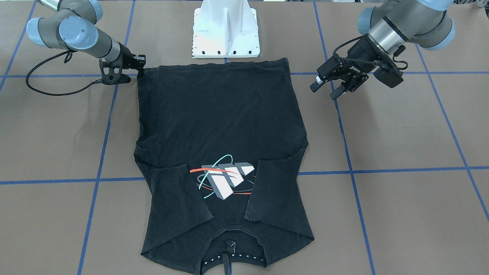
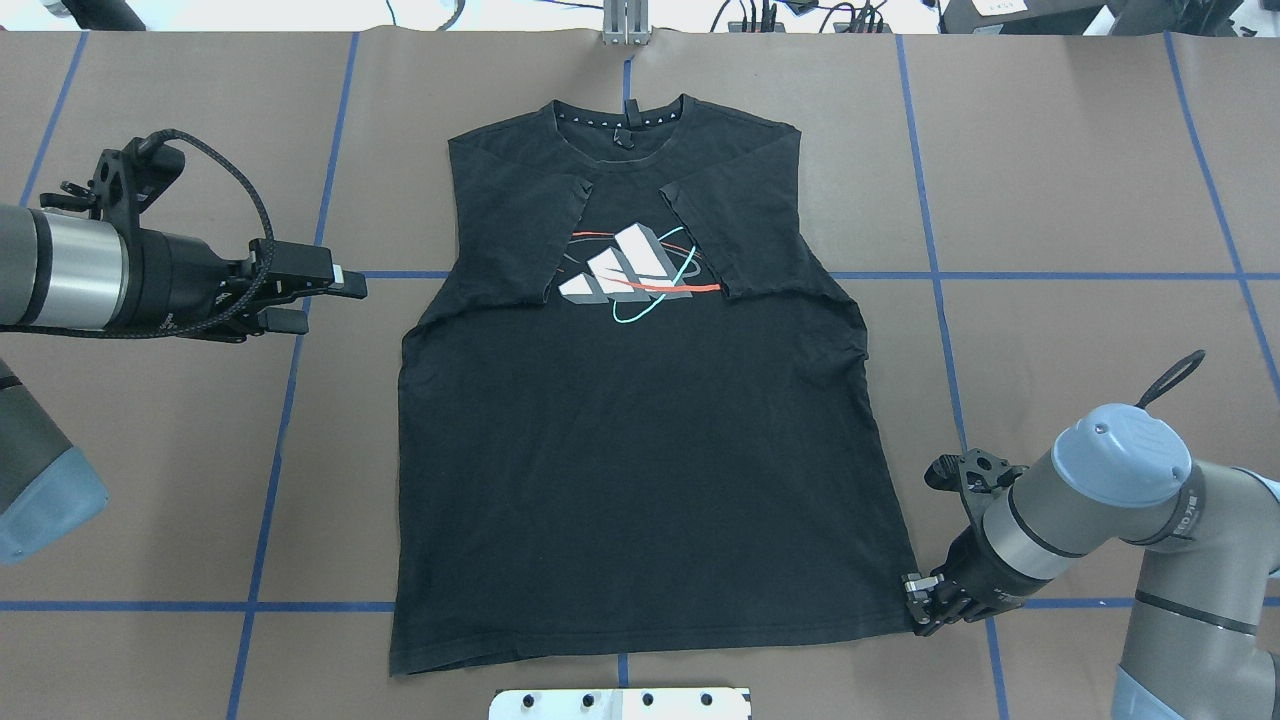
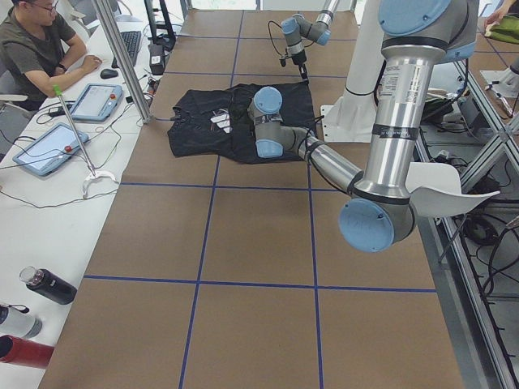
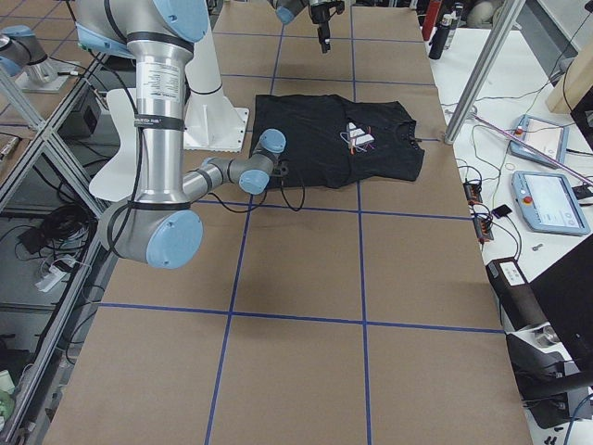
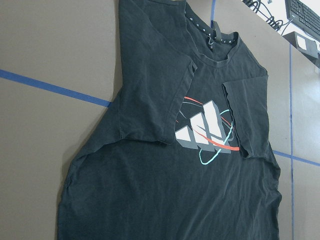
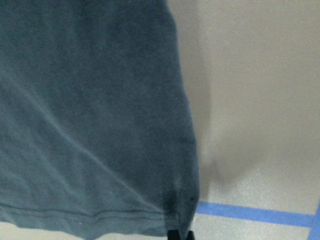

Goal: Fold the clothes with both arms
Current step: 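Grasp the hem corner nearest the right gripper with the right gripper, then move the left gripper to the other hem corner and grasp it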

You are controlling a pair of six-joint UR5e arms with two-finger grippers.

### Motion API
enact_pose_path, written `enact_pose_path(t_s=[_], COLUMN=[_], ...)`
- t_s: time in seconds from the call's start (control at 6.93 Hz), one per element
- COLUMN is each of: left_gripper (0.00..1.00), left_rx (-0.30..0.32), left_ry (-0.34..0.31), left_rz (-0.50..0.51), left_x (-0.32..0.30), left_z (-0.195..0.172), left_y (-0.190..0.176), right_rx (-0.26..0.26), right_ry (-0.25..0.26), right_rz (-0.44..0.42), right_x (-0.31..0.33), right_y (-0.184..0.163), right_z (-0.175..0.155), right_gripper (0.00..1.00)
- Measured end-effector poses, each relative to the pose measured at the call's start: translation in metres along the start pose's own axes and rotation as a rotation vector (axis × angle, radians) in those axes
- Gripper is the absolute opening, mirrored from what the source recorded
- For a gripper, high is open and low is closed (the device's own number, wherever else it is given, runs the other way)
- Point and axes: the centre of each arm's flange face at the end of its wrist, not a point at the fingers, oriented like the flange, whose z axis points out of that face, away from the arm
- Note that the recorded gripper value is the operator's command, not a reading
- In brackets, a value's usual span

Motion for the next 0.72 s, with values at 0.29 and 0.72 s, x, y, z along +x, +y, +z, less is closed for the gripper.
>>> enact_pose_path(t_s=[0.29, 0.72], left_gripper=[1.0, 0.99], left_rx=[-0.034, -0.202], left_ry=[-0.015, -0.08], left_rz=[-0.004, -0.063], left_x=[-0.009, -0.035], left_z=[0.004, 0.035], left_y=[0.016, 0.119], right_rx=[0.027, 0.086], right_ry=[-0.043, -0.105], right_rz=[-0.009, -0.023], right_x=[-0.008, -0.023], right_y=[-0.002, -0.005], right_z=[-0.026, -0.068], right_gripper=[0.0, 0.0])
